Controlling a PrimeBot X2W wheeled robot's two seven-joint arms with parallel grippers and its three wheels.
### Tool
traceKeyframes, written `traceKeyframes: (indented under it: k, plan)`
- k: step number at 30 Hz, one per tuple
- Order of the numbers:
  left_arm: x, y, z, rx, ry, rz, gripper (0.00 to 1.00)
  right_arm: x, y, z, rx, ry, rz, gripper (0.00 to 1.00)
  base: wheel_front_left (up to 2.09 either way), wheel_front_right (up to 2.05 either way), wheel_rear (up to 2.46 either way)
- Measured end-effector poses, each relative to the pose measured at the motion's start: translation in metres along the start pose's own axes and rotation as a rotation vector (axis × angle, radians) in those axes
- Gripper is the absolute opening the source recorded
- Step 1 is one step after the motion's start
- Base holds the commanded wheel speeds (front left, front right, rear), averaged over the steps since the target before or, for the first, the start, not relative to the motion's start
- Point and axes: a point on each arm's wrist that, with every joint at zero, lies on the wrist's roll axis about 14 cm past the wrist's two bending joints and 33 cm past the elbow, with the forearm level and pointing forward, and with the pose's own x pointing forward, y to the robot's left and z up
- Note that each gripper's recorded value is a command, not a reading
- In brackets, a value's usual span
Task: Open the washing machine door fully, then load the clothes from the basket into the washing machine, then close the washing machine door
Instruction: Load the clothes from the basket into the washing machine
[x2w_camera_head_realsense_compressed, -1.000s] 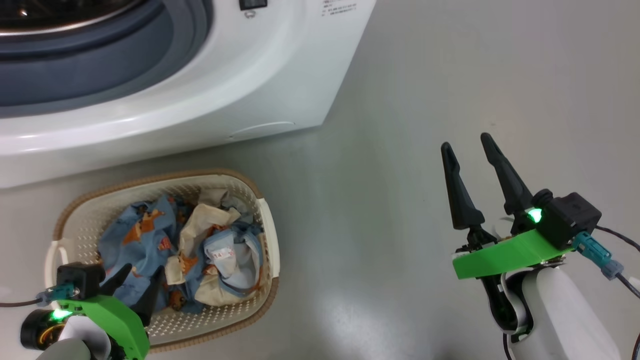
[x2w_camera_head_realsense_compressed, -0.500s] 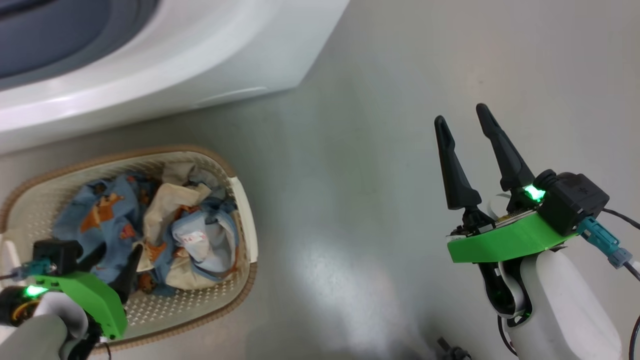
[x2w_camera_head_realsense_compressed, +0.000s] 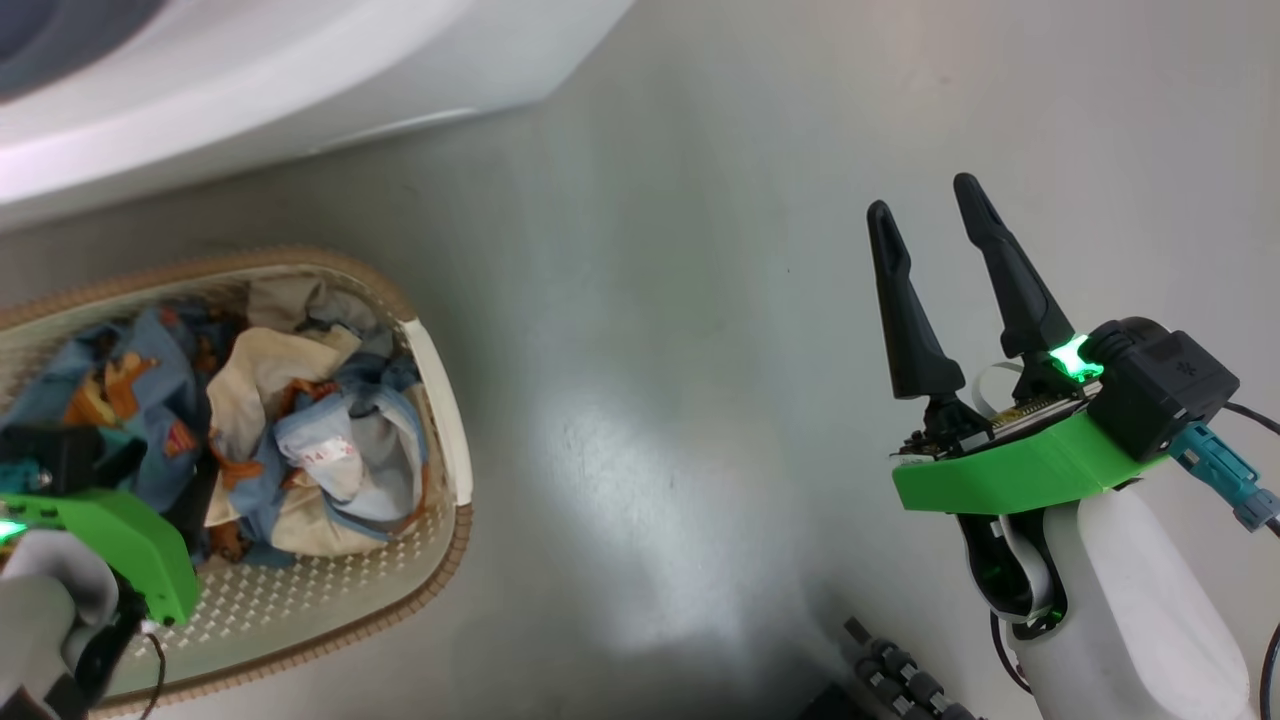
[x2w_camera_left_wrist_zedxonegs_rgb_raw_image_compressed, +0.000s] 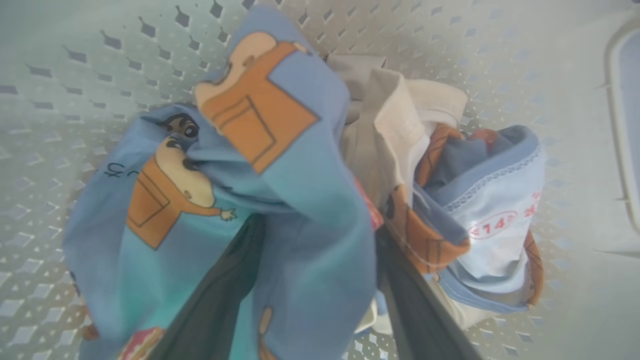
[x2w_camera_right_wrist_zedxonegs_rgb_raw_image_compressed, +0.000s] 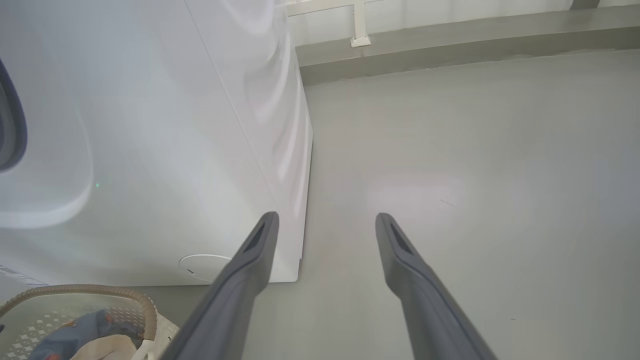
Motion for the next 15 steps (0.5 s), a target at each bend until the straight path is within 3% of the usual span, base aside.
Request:
traceKeyframes:
  k: [15]
  plan:
    - [0.031, 0.001, -0.004, 0.088, 0.066, -0.018, 1.0, 0.007, -0.005, -0.021, -0.005, 0.045, -0.003, 1.0, 0.0, 0.0, 0.0]
